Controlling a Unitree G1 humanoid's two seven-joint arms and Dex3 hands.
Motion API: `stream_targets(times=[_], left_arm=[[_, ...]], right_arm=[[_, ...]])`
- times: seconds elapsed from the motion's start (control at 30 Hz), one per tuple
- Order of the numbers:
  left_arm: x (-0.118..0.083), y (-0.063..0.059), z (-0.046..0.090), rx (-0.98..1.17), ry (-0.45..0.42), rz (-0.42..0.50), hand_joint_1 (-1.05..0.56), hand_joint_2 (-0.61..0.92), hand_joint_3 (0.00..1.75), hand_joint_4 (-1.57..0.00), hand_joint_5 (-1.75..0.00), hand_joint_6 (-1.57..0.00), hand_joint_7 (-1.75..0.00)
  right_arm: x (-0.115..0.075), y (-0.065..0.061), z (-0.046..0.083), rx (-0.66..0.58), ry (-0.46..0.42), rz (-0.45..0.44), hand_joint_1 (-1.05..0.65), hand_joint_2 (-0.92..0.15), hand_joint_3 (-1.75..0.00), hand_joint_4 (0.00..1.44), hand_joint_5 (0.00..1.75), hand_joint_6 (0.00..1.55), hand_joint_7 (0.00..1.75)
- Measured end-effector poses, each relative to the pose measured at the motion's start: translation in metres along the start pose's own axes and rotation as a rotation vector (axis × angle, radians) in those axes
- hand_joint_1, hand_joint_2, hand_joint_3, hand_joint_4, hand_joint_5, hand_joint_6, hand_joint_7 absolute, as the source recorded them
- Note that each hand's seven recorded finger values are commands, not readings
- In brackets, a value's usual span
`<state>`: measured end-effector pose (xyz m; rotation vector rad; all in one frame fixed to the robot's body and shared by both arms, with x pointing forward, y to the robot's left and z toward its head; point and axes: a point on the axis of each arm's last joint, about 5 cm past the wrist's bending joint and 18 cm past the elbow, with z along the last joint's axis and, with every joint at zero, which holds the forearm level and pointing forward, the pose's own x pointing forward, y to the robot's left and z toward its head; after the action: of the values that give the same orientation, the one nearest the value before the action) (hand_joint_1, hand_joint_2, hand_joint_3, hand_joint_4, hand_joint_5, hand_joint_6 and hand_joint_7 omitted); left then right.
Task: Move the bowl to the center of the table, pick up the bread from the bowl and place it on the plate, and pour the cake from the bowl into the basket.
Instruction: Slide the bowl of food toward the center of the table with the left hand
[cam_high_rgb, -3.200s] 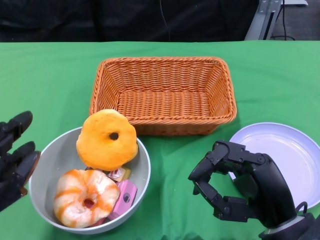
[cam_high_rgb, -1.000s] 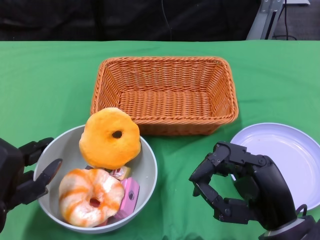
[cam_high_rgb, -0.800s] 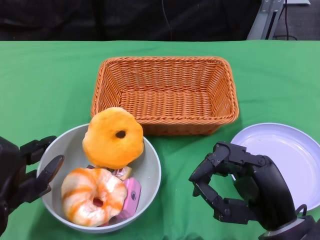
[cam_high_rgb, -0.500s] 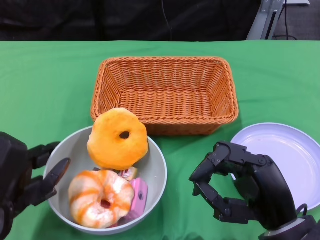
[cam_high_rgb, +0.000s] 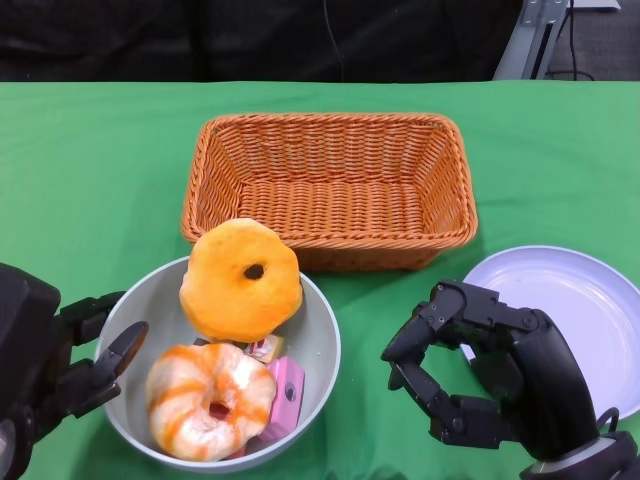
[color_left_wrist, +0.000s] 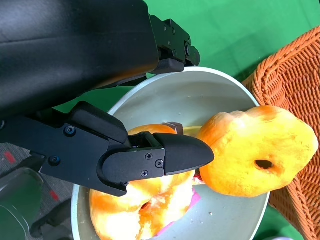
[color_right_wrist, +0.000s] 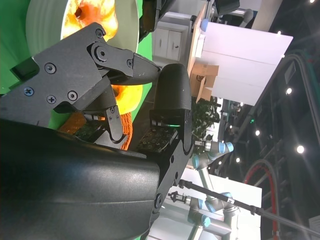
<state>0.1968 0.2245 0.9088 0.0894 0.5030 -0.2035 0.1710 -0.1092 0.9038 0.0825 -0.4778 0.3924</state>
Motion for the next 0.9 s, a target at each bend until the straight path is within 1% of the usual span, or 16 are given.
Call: stream_targets(times=[0.13, 0.2, 0.33, 0.4, 0.67, 0.9], left_arm=[[0.001, -0.002, -0.001, -0.007, 0.006, -0.009, -0.81, 0.92, 0.61, -0.19, 0.00, -0.15, 0.00], [0.002, -0.004, -0.002, -0.016, 0.010, -0.011, -0.80, 0.92, 0.58, -0.18, 0.00, -0.15, 0.00], [0.004, -0.012, -0.004, -0.055, 0.022, -0.004, -0.80, 0.92, 0.58, -0.18, 0.00, -0.15, 0.00], [0.004, -0.016, -0.003, -0.066, 0.025, 0.009, -0.81, 0.92, 0.58, -0.19, -0.01, -0.15, 0.00], [0.007, -0.025, -0.003, -0.099, 0.037, 0.028, -0.81, 0.92, 0.58, -0.14, 0.00, -0.12, 0.00], [0.009, -0.030, -0.002, -0.102, 0.032, 0.015, -0.81, 0.92, 0.60, -0.14, 0.00, -0.11, 0.00]], right_arm=[[0.000, 0.001, 0.002, -0.007, -0.005, -0.007, -0.34, -0.51, -0.90, 0.83, 1.48, 0.79, 1.19], [0.000, 0.001, 0.003, -0.007, -0.009, -0.008, -0.35, -0.52, -0.89, 0.82, 1.48, 0.79, 1.19], [0.000, 0.001, 0.003, -0.022, -0.007, -0.004, -0.36, -0.55, -0.84, 0.81, 1.50, 0.78, 1.21], [0.000, 0.001, 0.003, -0.028, -0.008, -0.004, -0.36, -0.55, -0.83, 0.81, 1.50, 0.78, 1.21], [-0.001, 0.001, 0.004, -0.028, -0.011, -0.007, -0.34, -0.55, -0.83, 0.80, 1.51, 0.77, 1.23], [-0.001, 0.001, 0.005, -0.028, -0.015, -0.009, -0.34, -0.56, -0.82, 0.79, 1.51, 0.76, 1.23]])
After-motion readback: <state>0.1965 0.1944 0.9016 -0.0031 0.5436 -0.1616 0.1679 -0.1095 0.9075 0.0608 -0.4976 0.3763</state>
